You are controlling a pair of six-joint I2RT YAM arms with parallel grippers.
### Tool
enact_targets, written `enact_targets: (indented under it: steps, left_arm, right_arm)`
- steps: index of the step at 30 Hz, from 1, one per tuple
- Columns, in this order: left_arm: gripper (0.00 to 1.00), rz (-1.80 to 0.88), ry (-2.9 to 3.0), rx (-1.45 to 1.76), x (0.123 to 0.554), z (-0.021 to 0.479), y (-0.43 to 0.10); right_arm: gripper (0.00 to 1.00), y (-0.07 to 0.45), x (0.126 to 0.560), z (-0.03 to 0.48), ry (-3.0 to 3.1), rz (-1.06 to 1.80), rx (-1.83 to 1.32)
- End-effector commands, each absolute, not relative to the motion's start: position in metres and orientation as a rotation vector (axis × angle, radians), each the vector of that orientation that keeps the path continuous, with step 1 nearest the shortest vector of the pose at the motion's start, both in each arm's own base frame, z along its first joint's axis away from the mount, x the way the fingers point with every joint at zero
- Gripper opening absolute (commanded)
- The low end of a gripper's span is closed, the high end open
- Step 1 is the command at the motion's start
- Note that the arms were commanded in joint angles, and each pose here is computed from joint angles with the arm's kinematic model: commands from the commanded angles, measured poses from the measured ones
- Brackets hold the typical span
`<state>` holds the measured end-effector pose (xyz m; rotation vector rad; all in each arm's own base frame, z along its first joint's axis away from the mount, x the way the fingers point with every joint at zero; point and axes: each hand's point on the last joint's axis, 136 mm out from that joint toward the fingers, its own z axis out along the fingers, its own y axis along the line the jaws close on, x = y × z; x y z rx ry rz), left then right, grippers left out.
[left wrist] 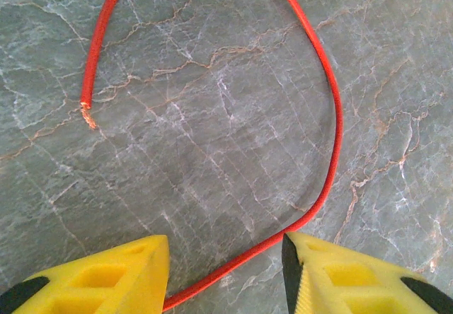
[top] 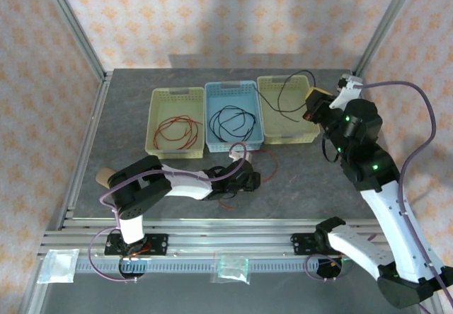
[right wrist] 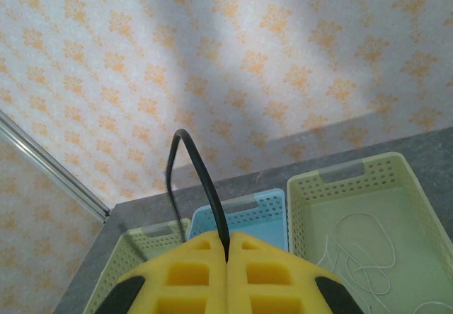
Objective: Untangle the cables
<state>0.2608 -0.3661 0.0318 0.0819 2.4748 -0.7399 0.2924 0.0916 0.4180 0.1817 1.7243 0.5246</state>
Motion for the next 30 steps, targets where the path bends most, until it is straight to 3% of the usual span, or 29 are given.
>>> enact_targets:
  steps: [1, 13, 30]
  left_arm:
    - [0.46, -0.678, 2.492, 0.085, 0.260, 0.031, -0.358]
    - [0.48, -0.612, 2.254, 0.053, 0.285, 0.141, -0.337]
    - [0.49, -0.534, 2.134, -0.238, 0.296, 0.168, -0.213]
  right_arm:
    - [0.00, 0.086, 0.295, 0.421, 1.716, 0.474, 0.190]
    - [0.00, 0.106, 0.325, 0.368, 1.856, 0.487, 0.205]
    - [0.00, 0.193, 0.379, 0.317, 2.027, 0.542, 0.094]
